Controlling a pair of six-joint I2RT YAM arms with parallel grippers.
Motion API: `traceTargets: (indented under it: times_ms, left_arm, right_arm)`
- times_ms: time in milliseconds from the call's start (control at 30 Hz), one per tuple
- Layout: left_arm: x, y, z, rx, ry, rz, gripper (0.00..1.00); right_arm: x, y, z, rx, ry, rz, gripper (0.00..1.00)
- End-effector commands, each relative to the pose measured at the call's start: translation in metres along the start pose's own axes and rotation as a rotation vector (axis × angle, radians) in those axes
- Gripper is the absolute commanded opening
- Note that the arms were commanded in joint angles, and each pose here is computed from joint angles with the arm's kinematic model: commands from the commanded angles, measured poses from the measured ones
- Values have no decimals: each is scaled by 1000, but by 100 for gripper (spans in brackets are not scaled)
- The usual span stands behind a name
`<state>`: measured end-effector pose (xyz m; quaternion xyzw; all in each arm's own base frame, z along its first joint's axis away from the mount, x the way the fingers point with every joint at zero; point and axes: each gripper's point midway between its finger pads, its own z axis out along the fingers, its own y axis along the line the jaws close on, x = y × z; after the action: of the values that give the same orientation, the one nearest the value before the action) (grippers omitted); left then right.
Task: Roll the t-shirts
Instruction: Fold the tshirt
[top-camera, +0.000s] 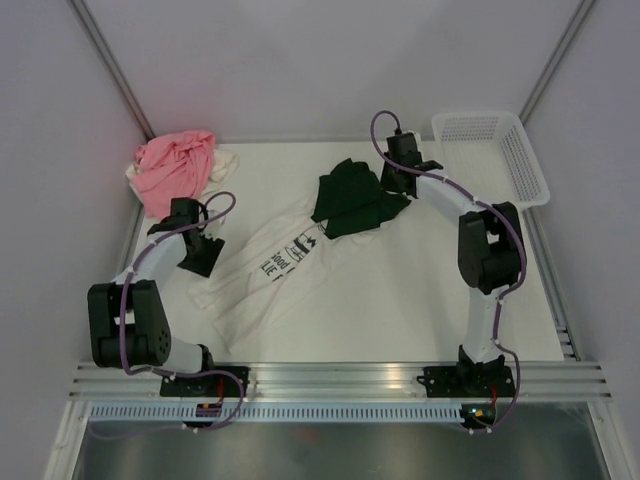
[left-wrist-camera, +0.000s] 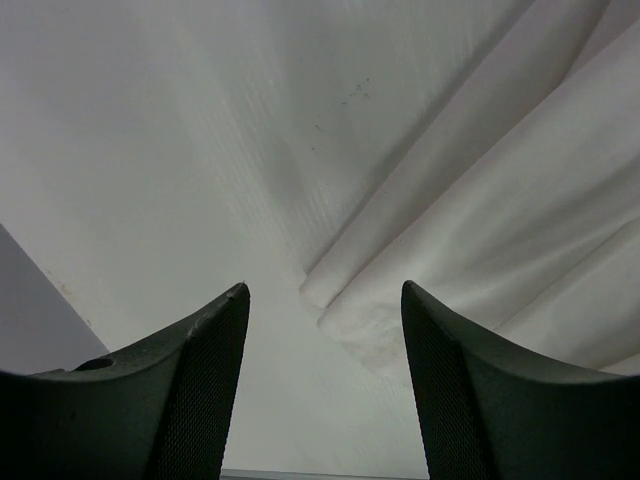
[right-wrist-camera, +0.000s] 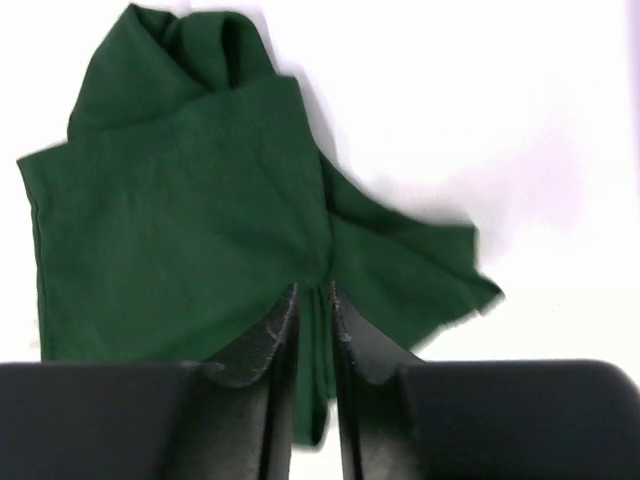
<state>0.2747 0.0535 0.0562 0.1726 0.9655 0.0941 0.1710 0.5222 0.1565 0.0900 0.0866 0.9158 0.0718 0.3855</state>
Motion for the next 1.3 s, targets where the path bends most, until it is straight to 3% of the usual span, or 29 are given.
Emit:
traceTargets:
  times_ms: [0,200,333,400,667,700,733,900,1067,1200,1267]
  left_arm:
    - [6,9,18,-31,35,20,68]
    - [19,9,36,-43,96,30,67]
    - [35,-17,42,72,94,72,66]
    - [39,-27,41,114,75,96,65]
    - [81,-82,35,303,93,289,60]
    - [81,-87,33,298,91,340,59]
    - [80,-98,30,299,74,420,59]
    - [60,-138,10,388,-23,551,60]
    - [62,-187,-6,535,-48,670,60]
    - [66,-215,-26,594,-83,779,65]
    - [66,-216,-35,608,-99,790,68]
  right_arm:
    - [1,-17,-34,43,-27,-3,26]
    - [58,-48,-25,66,63,89,43]
    - [75,-53,0,29,125,138,43]
    - [84,-60,17,41,153,154,42]
    - [55,-54,77,3,145,249,14]
    - [32,-37,80,-54,125,263,12]
    - [42,-35,94,-57,156,273,10]
    - [-15,-9,118,-109,75,329,10]
    - [-45,11,127,-179,36,341,19]
    - [-64,3,107,-141,-18,263,42]
    - [-80,-2,84,-115,-58,207,47]
